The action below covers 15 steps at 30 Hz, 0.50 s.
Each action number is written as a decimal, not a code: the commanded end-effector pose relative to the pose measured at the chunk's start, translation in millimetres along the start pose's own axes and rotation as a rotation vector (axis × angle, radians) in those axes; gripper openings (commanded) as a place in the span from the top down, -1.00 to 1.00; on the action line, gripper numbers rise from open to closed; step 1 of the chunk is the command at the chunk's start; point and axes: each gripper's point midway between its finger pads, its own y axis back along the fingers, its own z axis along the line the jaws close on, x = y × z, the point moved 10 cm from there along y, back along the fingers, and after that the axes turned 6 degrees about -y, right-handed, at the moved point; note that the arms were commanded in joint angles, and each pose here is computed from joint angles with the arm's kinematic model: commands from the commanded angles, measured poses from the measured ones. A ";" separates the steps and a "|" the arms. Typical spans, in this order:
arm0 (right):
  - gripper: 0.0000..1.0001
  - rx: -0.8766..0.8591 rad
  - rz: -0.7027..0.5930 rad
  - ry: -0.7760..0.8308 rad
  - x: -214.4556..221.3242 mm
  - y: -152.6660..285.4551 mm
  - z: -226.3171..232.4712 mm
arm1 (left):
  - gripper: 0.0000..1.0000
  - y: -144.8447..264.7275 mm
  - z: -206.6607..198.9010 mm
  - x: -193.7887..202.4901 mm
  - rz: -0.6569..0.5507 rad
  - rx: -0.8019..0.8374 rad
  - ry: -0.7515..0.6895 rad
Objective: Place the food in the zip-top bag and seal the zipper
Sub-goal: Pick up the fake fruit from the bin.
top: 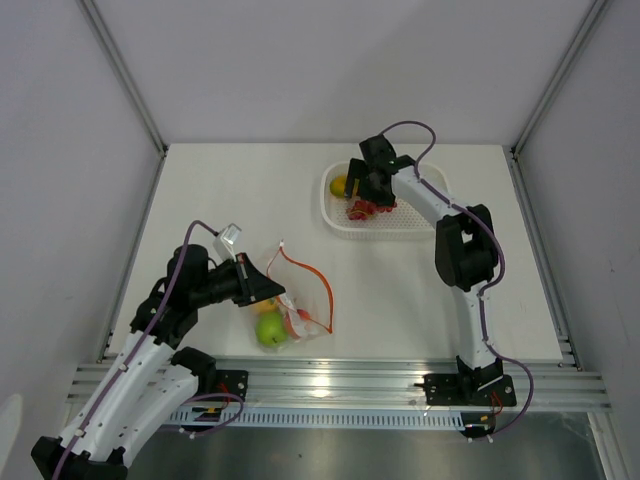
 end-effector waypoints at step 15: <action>-0.60 0.092 0.074 0.007 29.4 -31.4 0.1 | 0.99 -0.4 3.8 0.6 -0.007 -0.008 -0.012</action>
